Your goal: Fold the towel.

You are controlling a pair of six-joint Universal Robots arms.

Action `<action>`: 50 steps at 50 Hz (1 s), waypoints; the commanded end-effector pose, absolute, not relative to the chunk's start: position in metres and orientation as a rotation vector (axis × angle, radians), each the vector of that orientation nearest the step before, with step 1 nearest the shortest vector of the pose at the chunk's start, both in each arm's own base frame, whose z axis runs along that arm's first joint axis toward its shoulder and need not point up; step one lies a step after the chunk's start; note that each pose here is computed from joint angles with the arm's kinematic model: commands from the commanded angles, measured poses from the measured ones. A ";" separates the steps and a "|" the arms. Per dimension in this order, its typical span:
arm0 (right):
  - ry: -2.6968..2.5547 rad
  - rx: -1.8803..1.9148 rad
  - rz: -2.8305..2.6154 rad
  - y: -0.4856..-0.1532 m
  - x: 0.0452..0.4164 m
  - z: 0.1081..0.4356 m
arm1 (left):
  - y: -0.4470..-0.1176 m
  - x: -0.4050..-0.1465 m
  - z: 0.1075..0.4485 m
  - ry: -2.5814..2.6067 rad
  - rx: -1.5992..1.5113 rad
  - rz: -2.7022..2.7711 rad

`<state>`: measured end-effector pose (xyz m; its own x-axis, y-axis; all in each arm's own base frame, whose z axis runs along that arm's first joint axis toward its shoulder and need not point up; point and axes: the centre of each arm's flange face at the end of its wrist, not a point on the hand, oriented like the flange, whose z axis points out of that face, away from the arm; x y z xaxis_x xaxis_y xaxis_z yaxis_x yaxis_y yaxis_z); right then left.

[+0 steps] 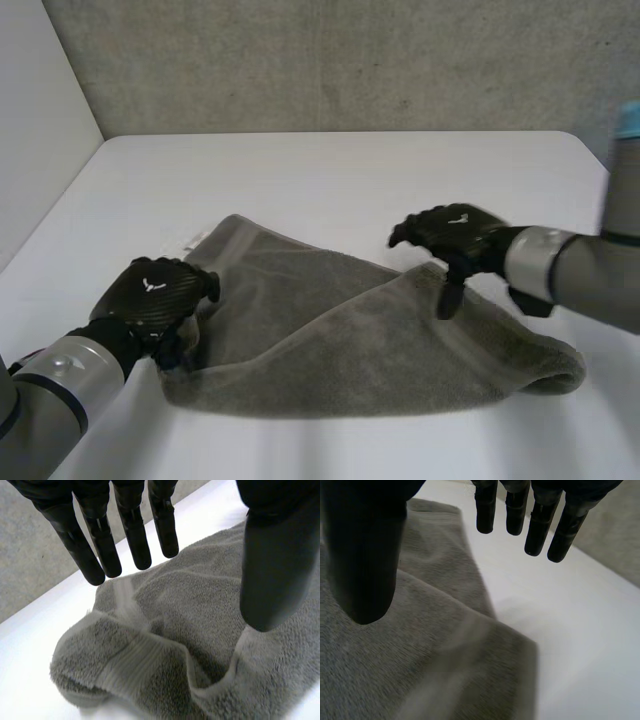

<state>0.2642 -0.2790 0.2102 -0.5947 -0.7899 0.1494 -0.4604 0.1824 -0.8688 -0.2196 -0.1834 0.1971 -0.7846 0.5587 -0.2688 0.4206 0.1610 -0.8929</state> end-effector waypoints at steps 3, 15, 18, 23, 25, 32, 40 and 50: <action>2.102 -1.260 -1.291 -0.281 0.310 0.171 | -0.196 -0.199 0.194 -2.358 -1.025 1.714; 2.149 -1.286 -1.291 -0.294 0.323 0.145 | -0.228 -0.187 0.194 -2.239 -1.129 1.707; 2.158 -1.286 -1.299 -0.295 0.323 0.144 | -0.231 -0.188 0.192 -2.226 -1.135 1.690; 2.171 -1.293 -1.322 -0.298 0.322 0.144 | -0.242 -0.190 0.188 -2.231 -1.136 1.645; 2.172 -1.297 -1.319 -0.298 0.322 0.142 | -0.244 -0.190 0.185 -2.239 -1.134 1.627; 2.183 -1.304 -1.314 -0.300 0.320 0.138 | -0.249 -0.191 0.179 -2.251 -1.129 1.600; 2.181 -1.336 -1.308 -0.300 0.319 0.133 | -0.250 -0.190 0.177 -2.262 -1.126 1.591; 2.186 -1.335 -1.345 -0.302 0.320 0.132 | -0.251 -0.191 0.178 -2.259 -1.128 1.604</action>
